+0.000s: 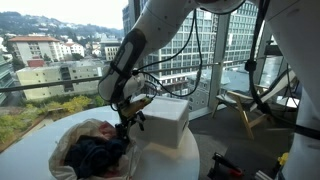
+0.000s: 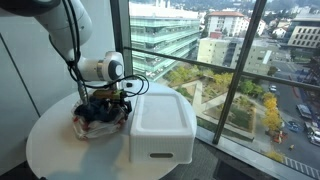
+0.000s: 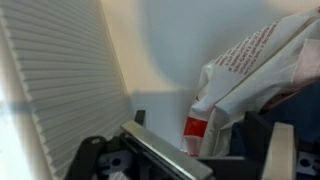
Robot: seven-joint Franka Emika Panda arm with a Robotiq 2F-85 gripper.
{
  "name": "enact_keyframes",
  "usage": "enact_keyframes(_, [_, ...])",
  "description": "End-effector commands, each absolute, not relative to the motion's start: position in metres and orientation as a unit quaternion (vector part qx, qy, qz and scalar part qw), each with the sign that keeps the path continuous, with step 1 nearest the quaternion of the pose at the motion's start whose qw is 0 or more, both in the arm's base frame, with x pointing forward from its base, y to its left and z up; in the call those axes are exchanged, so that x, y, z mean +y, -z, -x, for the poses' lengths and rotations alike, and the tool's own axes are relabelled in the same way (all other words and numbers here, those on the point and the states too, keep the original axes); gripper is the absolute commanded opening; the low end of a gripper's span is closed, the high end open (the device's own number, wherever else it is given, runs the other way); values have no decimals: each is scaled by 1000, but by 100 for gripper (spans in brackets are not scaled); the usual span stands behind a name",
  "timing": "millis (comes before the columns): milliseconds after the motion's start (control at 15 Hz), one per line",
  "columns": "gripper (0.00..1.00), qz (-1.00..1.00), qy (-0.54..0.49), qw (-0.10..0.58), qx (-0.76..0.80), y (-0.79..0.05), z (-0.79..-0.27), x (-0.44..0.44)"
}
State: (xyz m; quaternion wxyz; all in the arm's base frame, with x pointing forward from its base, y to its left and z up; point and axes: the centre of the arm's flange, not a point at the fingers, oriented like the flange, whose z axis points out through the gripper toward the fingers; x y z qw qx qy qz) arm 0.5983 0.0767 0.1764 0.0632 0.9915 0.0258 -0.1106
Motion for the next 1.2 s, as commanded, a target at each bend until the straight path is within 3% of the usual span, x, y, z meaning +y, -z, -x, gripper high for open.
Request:
enact_keyframes(0, [100, -995, 72, 72, 14, -171, -596, 66])
enact_keyframes(400, [100, -996, 31, 87, 8, -159, -604, 62])
enact_keyframes(1133, [100, -999, 17, 13, 33, -172, -607, 107])
